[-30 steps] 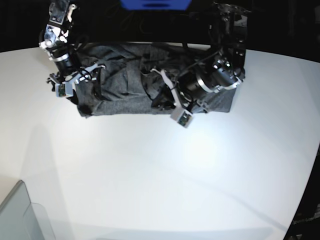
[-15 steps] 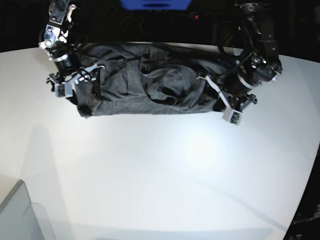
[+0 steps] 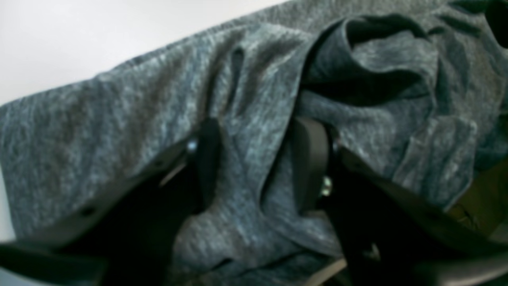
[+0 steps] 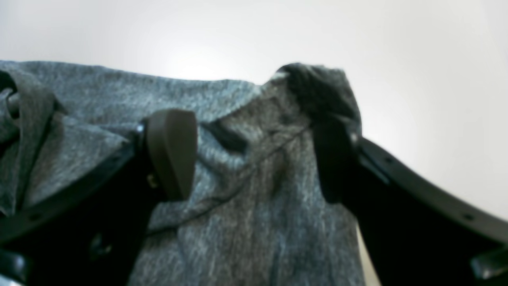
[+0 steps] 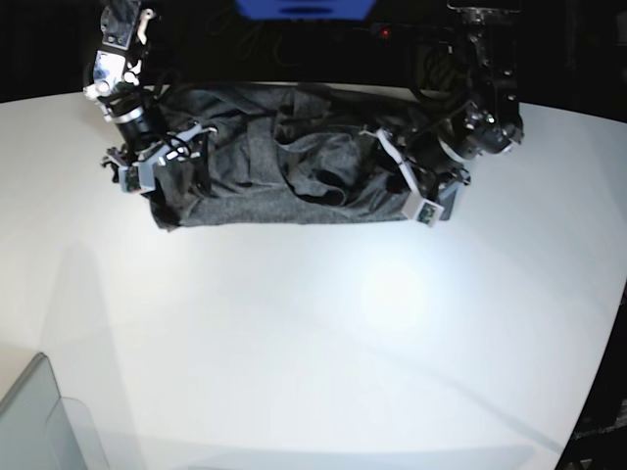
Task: Layout the t-shirt on the table in an organized manner, then fold the t-shirt properly
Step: 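Press and adjust the folded end with the left gripper, then move the left gripper to the folded end and grasp its edge, then grasp the strip end with the right gripper and lift it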
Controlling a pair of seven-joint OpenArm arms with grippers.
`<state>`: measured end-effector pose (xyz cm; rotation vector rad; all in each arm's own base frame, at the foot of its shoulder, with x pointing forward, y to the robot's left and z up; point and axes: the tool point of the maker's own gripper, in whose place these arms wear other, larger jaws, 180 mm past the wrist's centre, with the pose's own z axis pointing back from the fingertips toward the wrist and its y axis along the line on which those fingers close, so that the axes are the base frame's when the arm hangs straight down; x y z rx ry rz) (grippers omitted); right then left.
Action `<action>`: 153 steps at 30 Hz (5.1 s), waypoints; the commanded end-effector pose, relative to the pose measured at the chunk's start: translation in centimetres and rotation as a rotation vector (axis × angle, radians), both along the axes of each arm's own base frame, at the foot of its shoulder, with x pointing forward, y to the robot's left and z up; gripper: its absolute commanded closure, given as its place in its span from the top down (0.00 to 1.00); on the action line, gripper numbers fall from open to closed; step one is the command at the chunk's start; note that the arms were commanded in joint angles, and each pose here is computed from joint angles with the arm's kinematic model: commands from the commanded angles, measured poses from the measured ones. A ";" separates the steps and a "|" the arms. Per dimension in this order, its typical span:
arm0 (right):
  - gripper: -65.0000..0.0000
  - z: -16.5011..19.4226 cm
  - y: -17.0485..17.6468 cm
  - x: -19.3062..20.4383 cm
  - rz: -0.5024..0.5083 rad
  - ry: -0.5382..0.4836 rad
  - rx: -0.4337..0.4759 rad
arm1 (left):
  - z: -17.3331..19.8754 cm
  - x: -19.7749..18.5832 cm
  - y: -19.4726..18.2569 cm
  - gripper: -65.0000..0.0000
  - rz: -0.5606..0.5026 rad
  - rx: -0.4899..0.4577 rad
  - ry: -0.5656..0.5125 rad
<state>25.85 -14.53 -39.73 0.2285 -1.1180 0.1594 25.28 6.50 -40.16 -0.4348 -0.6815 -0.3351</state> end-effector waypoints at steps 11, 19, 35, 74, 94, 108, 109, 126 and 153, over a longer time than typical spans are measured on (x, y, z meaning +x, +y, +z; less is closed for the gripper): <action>0.71 1.2 0.0 0.6 0.004 -0.050 0.013 | 2.2 1.2 -3.5 0.00 -0.090 -0.050 -0.074; 0.71 1.2 0.0 0.4 0.005 -0.048 0.009 | 3.6 2.3 -6.3 0.01 -0.122 -0.092 -0.106; 0.72 1.1 -0.2 0.2 0.002 -0.044 0.004 | 3.9 0.4 -9.8 0.24 -0.246 -0.113 -0.104; 0.72 -1.9 -3.2 -4.3 -0.139 0.209 -0.045 | 2.5 1.6 12.9 0.67 0.273 -0.124 -0.049; 0.71 -1.2 -0.8 -3.8 -0.132 0.161 0.123 | 2.1 0.0 14.6 0.67 0.323 -0.105 -0.031; 0.71 -0.6 3.4 -2.6 -0.020 0.143 0.159 | 2.0 -0.5 16.0 0.67 0.338 -0.077 -0.020; 0.70 -0.6 3.6 -2.6 -0.014 0.142 0.160 | 2.0 -0.7 16.2 0.67 0.343 -0.075 -0.020; 0.00 0.5 6.4 -1.4 0.064 0.109 0.183 | 2.0 -2.8 20.2 0.67 0.451 -0.031 -0.011; 0.00 11.4 17.9 -2.4 0.410 -0.151 0.181 | -1.8 -3.0 16.0 0.67 0.467 0.023 0.071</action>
